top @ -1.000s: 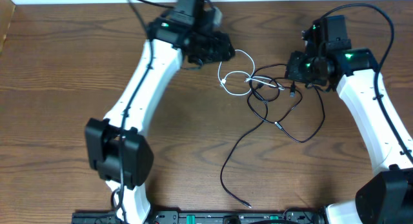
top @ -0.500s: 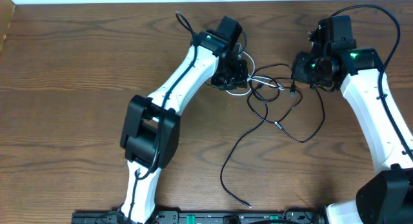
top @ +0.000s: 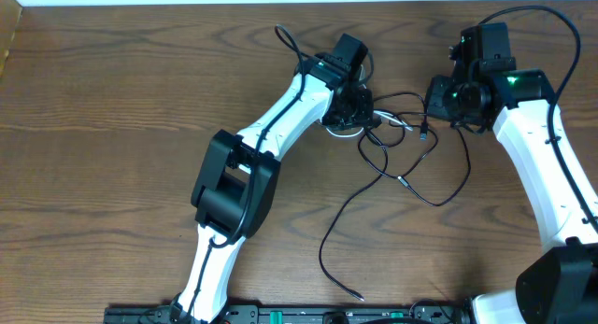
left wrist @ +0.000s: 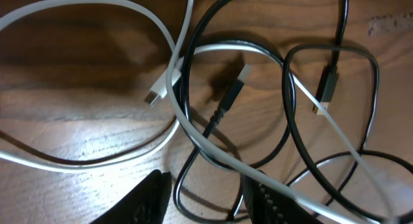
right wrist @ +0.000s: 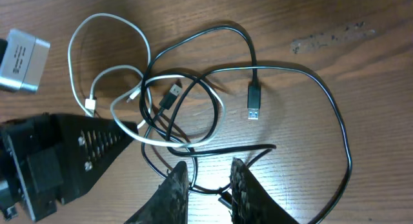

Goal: Untangle cables

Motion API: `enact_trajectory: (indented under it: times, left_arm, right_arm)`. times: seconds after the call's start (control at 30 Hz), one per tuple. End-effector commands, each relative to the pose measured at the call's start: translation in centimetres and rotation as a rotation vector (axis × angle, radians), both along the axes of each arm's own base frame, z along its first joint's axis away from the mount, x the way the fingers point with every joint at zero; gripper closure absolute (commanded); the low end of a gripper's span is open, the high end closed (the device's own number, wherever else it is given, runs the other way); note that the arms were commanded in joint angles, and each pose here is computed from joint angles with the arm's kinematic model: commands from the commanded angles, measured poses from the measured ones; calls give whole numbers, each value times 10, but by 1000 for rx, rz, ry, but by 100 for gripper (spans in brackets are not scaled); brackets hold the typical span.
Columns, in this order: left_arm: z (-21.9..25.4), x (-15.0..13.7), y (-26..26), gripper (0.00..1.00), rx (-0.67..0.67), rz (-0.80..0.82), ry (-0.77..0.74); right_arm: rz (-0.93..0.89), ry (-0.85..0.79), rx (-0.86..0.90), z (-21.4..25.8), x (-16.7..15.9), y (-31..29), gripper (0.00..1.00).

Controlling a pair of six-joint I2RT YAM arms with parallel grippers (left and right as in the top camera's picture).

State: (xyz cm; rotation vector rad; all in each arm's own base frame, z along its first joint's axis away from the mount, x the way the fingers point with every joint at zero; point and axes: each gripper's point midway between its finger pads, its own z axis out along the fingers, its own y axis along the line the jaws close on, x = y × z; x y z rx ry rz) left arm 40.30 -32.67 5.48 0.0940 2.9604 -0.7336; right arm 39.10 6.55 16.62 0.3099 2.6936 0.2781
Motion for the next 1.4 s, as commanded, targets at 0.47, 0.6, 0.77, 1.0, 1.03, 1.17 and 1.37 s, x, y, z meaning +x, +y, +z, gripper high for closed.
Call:
enact_trajectory:
  times: [0.47, 0.6, 0.77, 1.0, 1.03, 1.17, 1.37]
  left_arm:
    - [-47, -3, -6, 59, 255, -6, -131]
    - [-56, -7, -4, 59, 303, -11, -156]
    - [-67, -13, -7, 59, 342, -23, -195]
    - [-73, -14, -4, 93, 358, -25, -196]
    - [-71, -10, -1, 93, 373, -32, -215]
    - [-39, 7, 12, 92, 374, -68, -275]
    - [72, 7, 25, 92, 62, -153, -296]
  right_arm:
    - [43, -20, -38, 5, 0, -4, 79]
    - [43, -23, -38, 6, 0, -4, 78]
    - [44, -21, -39, 5, 0, -4, 77]
    - [43, -20, -38, 5, -1, -4, 72]
    - [43, -20, -38, 5, -1, -4, 70]
    - [44, -23, -38, 6, 0, -4, 68]
    - [78, -49, -15, 9, 5, 3, 72]
